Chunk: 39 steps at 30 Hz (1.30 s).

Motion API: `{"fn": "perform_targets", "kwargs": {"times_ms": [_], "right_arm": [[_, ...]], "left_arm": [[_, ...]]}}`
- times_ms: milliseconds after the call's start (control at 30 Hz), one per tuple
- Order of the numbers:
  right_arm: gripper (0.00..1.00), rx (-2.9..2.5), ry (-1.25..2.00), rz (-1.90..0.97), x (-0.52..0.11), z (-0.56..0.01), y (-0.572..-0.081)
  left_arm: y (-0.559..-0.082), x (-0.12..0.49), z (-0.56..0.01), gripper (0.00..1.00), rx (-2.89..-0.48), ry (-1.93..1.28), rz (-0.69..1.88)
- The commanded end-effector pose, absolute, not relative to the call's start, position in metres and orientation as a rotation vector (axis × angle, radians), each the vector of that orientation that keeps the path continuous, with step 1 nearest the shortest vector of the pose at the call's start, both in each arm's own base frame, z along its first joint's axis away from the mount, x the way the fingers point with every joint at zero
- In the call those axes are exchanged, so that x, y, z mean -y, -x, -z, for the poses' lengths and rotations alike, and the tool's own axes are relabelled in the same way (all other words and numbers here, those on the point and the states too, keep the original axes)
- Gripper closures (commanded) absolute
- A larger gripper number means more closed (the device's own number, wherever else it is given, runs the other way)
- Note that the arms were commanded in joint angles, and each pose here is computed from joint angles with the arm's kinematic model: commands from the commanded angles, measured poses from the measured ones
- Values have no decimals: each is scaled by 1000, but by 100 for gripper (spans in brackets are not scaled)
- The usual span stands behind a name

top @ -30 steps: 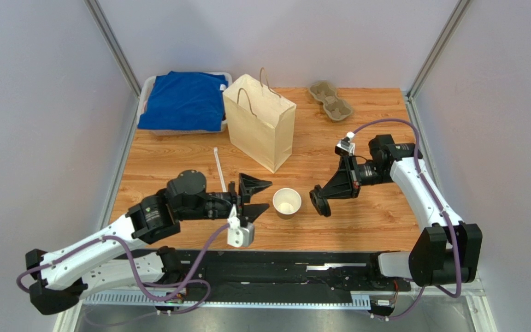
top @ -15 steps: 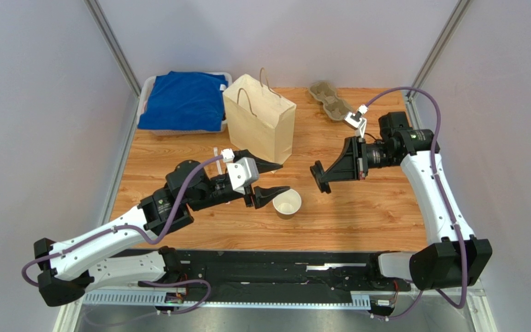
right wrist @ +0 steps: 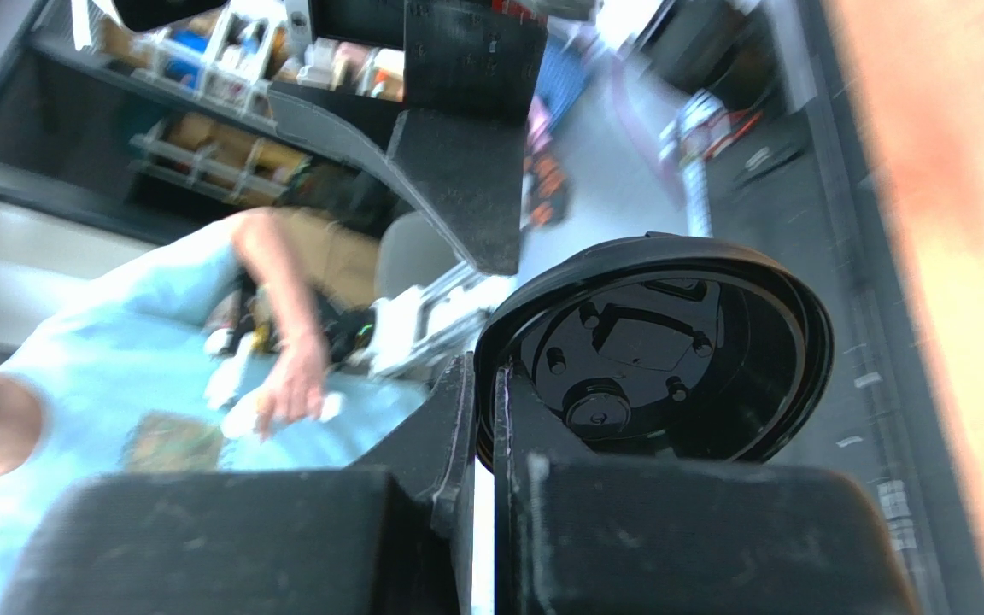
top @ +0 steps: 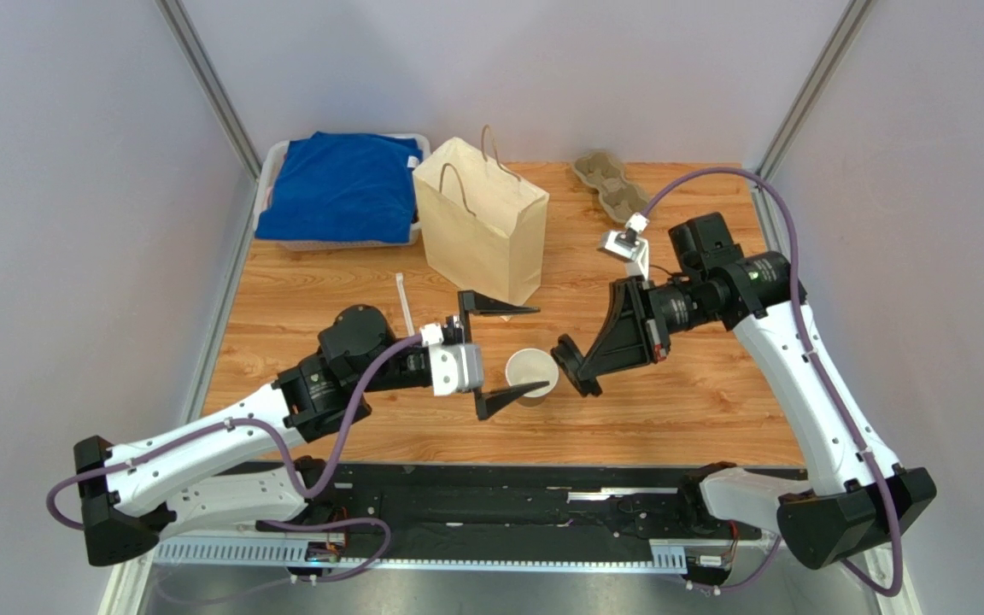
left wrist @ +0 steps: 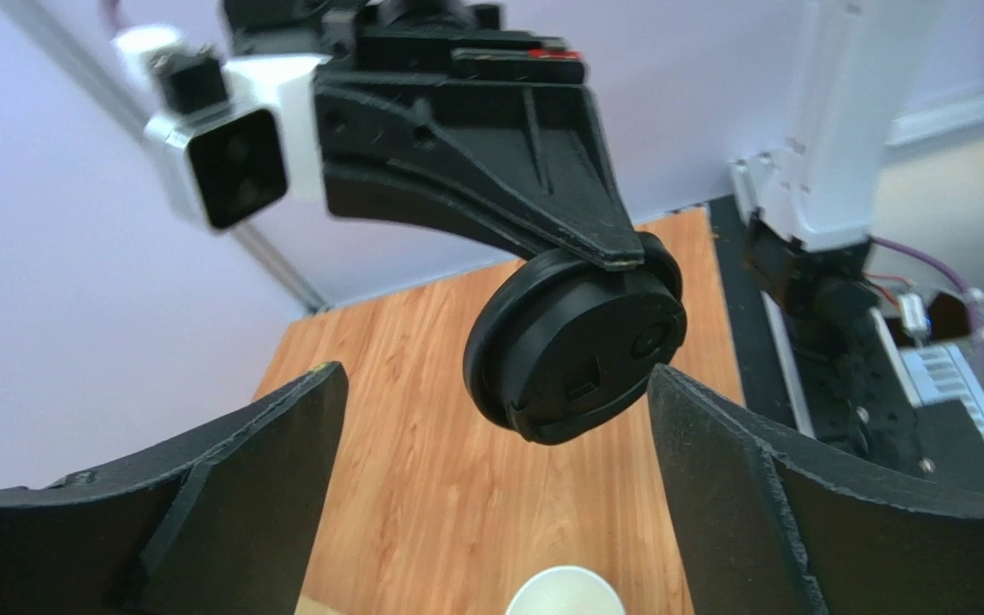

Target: Pack the takeout coffee

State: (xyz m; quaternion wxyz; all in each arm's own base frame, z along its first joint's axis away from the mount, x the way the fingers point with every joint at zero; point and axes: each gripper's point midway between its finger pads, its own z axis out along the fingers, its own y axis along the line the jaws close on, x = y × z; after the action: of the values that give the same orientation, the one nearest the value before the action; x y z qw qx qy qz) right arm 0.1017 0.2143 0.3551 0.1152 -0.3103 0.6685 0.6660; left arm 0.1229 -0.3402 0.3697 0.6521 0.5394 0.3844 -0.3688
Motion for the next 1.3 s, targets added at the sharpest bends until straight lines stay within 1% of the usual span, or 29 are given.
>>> {"fn": "perform_targets", "kwargs": {"times_ms": [0,133,167,333,467,600,667,700,767,800,867,900,967,1000,1033,1067,1100,1167,1200,1267], "right_arm": [[100,-1850,982,-2215,-214,-386,-60],[100,-1851,1072,-2255,-219,-388,-49],[100,-1842,1091,-2252,-220,-388,-47],[100,-1806,1214,-2268,-226,-385,-36],[100,-1785,1272,-2274,-229,-387,-32],[100,-1764,1307,-2273,-232,-390,-31],[100,-1742,1333,-2267,-233,-391,-29],[100,-1738,1342,-2267,-233,-391,-28],[100,-1732,1349,-2258,-235,-391,-29],[100,-1730,1349,-2251,-235,-391,-30],[100,-1716,1357,-2241,-235,-392,-30],[100,-1716,1353,-2231,-236,-391,-31],[100,-1701,1360,-2209,-237,-392,-31],[96,-1706,1353,-2194,-238,-391,-32],[93,-1702,1349,-2183,-238,-391,-34],[87,-1698,1345,-2169,-238,-391,-35],[74,-1706,1329,-2143,-240,-389,-38],[60,-1703,1318,-2113,-242,-387,-42],[47,-1711,1302,-2082,-244,-386,-46],[42,-1702,1284,-2027,-246,-385,-53]], "left_arm": [[-80,334,-373,2,-601,-1453,858],[-63,333,-362,2,-585,-1547,939],[-62,335,-356,2,-614,-1569,964],[-62,339,-361,2,-689,-1564,1028],[-60,342,-357,5,-792,-1553,1100],[-55,342,-352,10,-851,-1563,1161],[-58,343,-353,14,-882,-1541,1167],[-57,343,-352,20,-885,-1546,1172],[-56,343,-352,27,-910,-1552,1184],[-57,342,-351,32,-926,-1550,1187],[-56,340,-349,37,-960,-1549,1197],[-56,339,-349,41,-975,-1543,1200],[-57,336,-350,44,-1002,-1521,1199],[-57,334,-351,50,-1009,-1514,1199],[-56,332,-352,54,-1026,-1507,1201],[-55,330,-352,57,-1029,-1510,1204],[-54,329,-352,62,-1035,-1514,1211],[-48,326,-352,66,-1043,-1540,1238],[-47,325,-351,71,-1045,-1551,1246],[-43,325,-348,76,-1078,-1583,1268]]}}
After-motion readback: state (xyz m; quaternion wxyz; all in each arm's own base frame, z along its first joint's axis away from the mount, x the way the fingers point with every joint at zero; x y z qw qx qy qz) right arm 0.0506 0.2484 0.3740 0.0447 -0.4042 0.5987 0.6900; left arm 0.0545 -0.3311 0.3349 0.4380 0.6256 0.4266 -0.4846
